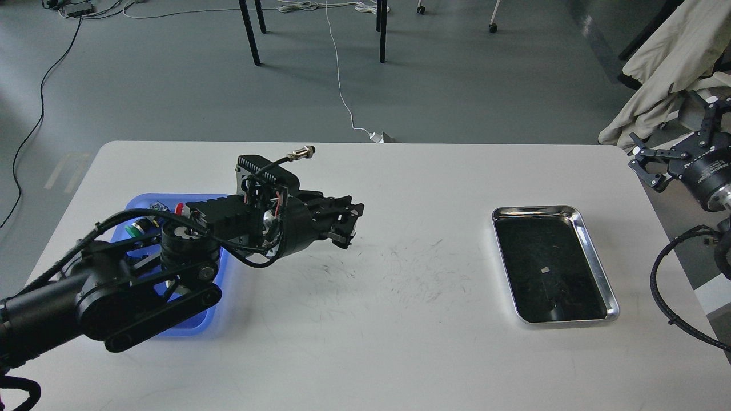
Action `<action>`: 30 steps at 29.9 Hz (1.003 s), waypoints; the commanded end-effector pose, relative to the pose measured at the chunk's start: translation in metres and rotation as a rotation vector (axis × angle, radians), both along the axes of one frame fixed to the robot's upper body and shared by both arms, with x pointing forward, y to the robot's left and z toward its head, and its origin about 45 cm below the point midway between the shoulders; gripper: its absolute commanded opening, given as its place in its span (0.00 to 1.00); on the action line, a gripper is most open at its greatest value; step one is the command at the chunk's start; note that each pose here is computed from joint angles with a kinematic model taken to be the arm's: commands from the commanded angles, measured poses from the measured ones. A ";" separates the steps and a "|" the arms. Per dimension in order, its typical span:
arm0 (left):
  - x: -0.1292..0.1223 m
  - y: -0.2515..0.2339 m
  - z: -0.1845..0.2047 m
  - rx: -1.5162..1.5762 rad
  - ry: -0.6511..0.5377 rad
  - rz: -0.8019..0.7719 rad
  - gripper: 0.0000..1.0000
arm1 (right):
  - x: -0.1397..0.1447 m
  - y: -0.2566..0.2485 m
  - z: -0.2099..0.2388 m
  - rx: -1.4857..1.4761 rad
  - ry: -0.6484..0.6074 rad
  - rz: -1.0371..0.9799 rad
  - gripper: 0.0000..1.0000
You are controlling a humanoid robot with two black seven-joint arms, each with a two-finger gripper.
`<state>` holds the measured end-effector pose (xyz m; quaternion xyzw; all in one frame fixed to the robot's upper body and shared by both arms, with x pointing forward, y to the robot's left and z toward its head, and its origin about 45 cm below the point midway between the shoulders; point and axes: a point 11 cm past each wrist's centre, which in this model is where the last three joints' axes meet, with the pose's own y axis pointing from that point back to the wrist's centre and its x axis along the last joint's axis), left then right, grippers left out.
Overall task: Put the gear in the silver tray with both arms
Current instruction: 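Carry the black gear with the left gripper toward the silver tray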
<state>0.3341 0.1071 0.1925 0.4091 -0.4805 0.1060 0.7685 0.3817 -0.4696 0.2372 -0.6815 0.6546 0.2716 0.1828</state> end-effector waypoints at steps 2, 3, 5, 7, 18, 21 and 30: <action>-0.010 -0.045 -0.021 -0.004 0.020 -0.053 0.08 | -0.009 -0.022 -0.007 -0.016 0.003 -0.012 0.98; -0.012 -0.054 -0.023 -0.009 0.024 -0.061 0.08 | -0.010 -0.023 -0.008 -0.018 0.006 -0.014 0.98; -0.019 -0.075 -0.030 -0.010 0.030 -0.088 0.08 | -0.011 -0.027 -0.010 -0.020 0.010 -0.022 0.98; -0.027 -0.095 -0.036 -0.014 0.036 -0.117 0.08 | -0.012 -0.027 -0.010 -0.020 0.012 -0.022 0.98; -0.007 -0.080 -0.083 0.070 0.039 -0.018 0.09 | -0.012 -0.028 -0.011 -0.020 0.014 -0.028 0.98; -0.004 -0.078 -0.082 0.054 0.027 -0.001 0.09 | -0.012 -0.028 -0.011 -0.020 0.013 -0.029 0.98; -0.009 -0.083 -0.081 -0.004 0.025 -0.016 0.09 | -0.012 -0.029 -0.011 -0.020 0.011 -0.032 0.98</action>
